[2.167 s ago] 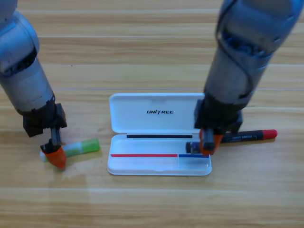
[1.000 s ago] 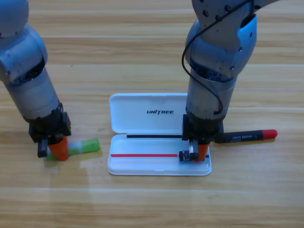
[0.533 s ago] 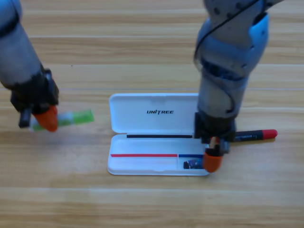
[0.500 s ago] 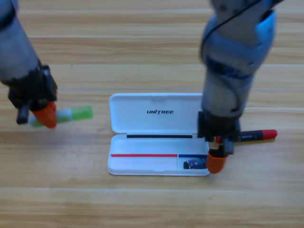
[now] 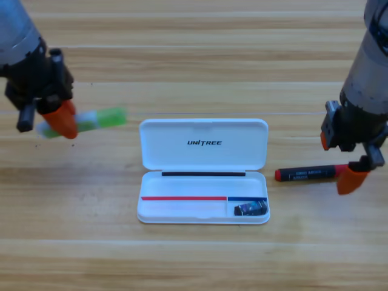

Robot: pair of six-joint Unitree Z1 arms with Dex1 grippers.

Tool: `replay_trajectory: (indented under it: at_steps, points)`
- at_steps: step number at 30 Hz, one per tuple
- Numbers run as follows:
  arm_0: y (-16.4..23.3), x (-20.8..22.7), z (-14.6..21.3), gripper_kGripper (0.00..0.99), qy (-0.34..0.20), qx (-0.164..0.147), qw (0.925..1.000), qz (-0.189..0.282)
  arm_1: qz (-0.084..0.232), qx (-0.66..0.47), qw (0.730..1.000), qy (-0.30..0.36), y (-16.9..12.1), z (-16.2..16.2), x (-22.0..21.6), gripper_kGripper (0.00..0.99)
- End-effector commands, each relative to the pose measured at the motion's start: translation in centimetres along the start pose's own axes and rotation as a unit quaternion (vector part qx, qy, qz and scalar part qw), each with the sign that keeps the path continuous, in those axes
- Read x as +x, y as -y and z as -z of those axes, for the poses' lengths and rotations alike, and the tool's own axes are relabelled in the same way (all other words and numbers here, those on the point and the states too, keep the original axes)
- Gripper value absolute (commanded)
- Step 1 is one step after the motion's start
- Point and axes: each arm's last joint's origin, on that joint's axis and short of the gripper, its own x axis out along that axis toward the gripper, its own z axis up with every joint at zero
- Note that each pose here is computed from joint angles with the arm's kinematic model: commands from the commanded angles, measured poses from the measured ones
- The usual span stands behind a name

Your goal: Clean up eraser and pencils

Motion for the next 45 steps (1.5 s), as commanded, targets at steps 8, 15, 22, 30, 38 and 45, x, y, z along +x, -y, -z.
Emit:
replay_trajectory:
  at_steps: [8,15,22,30,38,45]
  points:
    - [3.6,2.4,-7.0,0.0,0.007,0.084,0.9955,0.043,-0.021,0.025,0.999,-0.023,6.7,0.2,9.6,0.833]
    - [4.9,5.8,-9.7,0.0,-0.017,0.109,0.9917,0.067,-0.026,0.015,0.999,-0.03,7.6,-0.1,11.2,0.753]
    - [4.5,8.6,-11.6,0.0,-0.028,0.111,0.9901,0.082,-0.043,0.007,0.998,-0.042,7.2,0.4,12.1,0.235]
    - [3.7,12.5,-13.5,0.0,-0.04,0.111,0.9874,0.106,-0.042,0.004,0.998,-0.041,6.6,0.8,11.2,0.0]
    - [3.2,14.9,-13.8,0.0,-0.057,0.107,0.9852,0.121,-0.024,0.012,0.999,-0.031,5.9,1.2,8.4,0.0]
    - [2.5,14.7,-13.0,0.0,-0.064,0.096,0.9854,0.126,-0.016,0.011,1.0,-0.022,5.0,0.8,6.3,0.0]
